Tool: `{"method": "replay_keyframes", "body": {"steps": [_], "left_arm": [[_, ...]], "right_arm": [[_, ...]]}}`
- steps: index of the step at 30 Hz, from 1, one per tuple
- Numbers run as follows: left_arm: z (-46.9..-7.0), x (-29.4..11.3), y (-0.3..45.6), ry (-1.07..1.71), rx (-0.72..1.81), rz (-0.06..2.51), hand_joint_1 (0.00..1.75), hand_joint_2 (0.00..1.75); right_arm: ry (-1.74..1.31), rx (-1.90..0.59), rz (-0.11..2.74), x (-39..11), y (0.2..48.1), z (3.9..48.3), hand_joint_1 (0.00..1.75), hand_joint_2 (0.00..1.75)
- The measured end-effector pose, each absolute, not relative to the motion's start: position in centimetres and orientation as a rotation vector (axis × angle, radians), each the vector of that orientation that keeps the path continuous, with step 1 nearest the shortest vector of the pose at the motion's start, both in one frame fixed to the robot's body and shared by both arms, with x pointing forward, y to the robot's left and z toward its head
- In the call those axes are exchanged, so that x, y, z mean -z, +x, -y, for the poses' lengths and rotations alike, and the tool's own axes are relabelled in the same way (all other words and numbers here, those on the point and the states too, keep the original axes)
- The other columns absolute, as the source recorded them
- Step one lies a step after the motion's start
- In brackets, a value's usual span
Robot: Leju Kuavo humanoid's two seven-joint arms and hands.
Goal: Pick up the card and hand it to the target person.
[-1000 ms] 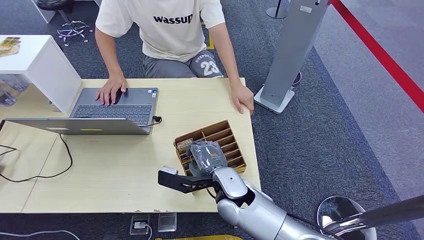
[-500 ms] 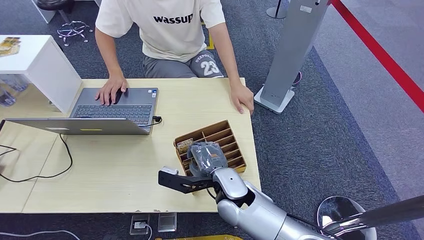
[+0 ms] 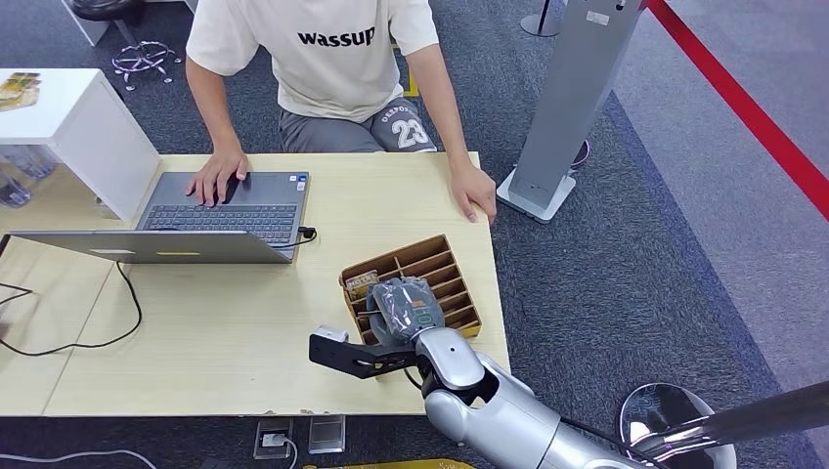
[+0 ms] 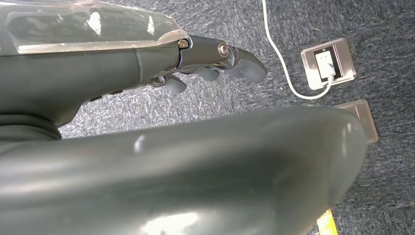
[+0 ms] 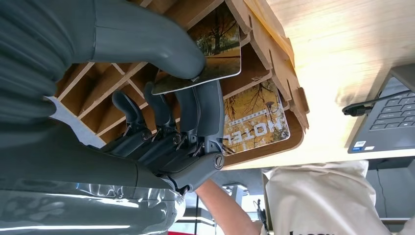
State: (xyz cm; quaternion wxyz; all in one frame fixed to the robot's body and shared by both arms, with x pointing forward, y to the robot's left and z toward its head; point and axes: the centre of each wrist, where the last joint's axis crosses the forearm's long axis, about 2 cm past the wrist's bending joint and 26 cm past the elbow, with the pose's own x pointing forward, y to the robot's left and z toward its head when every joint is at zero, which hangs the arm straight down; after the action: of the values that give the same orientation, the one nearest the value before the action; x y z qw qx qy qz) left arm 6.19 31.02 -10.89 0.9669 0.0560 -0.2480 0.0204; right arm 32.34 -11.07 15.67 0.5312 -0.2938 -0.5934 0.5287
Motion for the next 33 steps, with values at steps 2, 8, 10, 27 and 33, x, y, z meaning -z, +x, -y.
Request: {"method": "replay_keyframes", "body": {"steps": [2,8,10,27,33], "left_arm": [[-31.0,10.9,6.2,0.113,-0.041,0.502,0.0,1.75],[-31.0,10.9,6.2,0.111,-0.033,0.503,0.0,1.75],[-31.1,10.9,6.2,0.111,-0.03,0.507,0.0,1.75],[-31.5,10.9,6.1,0.121,-0.043,0.502,0.0,1.75],[-31.6,10.9,6.1,0.125,-0.055,0.5,0.0,1.75]], "right_arm": [[-0.7,-1.262,1.416,-15.7,32.3,11.1,1.51,1.75],[-0.696,-1.26,1.417,-15.7,32.3,11.1,1.52,1.75],[-0.693,-1.259,1.417,-15.7,32.4,11.1,1.52,1.75],[-0.656,-1.214,1.434,-19.0,32.6,12.2,1.52,1.75],[-0.667,-1.175,1.54,-22.6,32.3,13.2,1.52,1.75]]}}
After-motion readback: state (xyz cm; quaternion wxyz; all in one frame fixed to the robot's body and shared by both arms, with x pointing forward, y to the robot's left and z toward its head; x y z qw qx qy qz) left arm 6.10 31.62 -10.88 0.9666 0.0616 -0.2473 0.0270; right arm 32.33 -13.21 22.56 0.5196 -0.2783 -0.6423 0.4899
